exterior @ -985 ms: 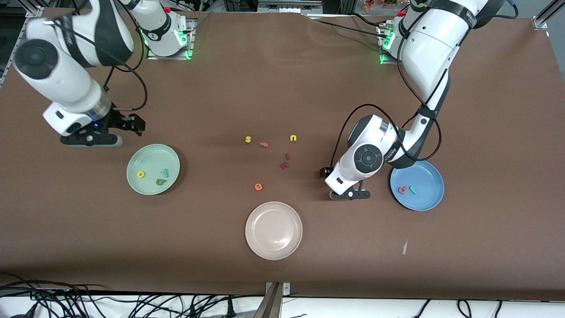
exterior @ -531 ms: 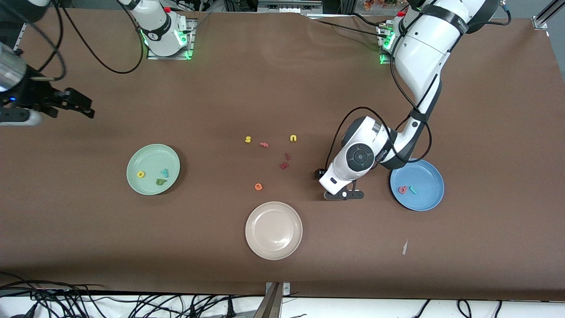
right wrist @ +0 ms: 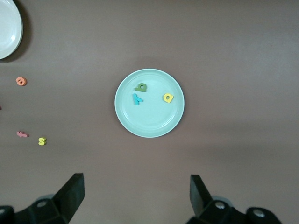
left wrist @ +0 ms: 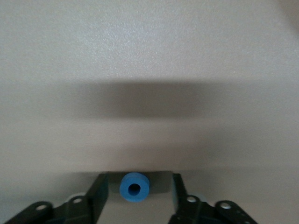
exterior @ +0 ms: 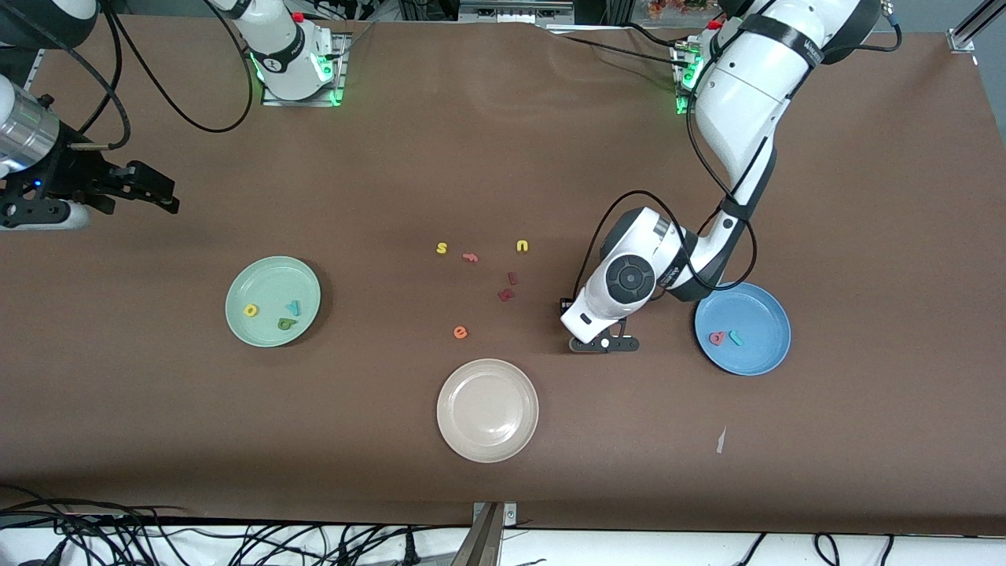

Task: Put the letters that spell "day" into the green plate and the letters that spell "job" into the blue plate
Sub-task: 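Grasp the blue o letter with the left gripper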

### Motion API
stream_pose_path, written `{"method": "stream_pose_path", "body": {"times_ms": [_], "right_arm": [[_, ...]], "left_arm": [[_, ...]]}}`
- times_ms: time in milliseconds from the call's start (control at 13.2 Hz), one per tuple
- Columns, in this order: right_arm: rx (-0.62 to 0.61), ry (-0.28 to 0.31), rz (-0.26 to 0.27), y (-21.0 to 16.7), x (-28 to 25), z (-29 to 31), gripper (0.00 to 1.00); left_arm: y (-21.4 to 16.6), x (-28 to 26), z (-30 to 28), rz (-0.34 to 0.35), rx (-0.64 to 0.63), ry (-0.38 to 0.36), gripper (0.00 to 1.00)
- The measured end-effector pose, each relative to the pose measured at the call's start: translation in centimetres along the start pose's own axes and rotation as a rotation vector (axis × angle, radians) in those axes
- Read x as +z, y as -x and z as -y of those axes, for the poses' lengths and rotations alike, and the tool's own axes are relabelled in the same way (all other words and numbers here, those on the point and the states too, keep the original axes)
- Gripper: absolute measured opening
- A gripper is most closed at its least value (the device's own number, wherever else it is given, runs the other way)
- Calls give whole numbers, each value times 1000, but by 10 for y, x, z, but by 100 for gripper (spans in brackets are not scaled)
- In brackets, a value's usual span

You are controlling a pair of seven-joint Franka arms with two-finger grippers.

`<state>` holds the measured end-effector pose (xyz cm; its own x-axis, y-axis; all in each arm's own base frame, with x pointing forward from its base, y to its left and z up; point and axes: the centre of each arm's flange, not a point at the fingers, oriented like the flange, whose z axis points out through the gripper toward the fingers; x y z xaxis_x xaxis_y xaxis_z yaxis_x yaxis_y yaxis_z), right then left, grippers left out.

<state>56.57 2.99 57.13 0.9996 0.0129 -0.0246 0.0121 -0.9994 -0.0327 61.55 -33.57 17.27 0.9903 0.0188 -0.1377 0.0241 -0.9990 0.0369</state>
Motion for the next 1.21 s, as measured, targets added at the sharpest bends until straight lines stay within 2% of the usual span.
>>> {"method": "stream_pose_path", "body": {"times_ms": [76, 227, 303, 455, 606, 985, 1213], "right_arm": [[-2, 0, 2, 0, 1, 1, 100], [0, 1, 9, -3, 6, 1, 100], [3, 1, 13, -5, 9, 1, 100], [5, 2, 17, -7, 12, 0, 100], [9, 2, 12, -7, 9, -2, 100], [11, 1, -8, -8, 0, -4, 100], [9, 1, -7, -8, -1, -4, 100]], "left_arm": [[0, 1, 0, 1, 0, -1, 61], [-1, 1, 2, -11, 14, -20, 48], [-1, 1, 2, -20, 29, -34, 48], [-1, -1, 0, -30, 44, -46, 31], [0, -1, -1, -30, 47, -47, 28], [-3, -2, 3, -30, 70, -56, 28], [-32, -30, 56, 19, 185, -93, 28]]}}
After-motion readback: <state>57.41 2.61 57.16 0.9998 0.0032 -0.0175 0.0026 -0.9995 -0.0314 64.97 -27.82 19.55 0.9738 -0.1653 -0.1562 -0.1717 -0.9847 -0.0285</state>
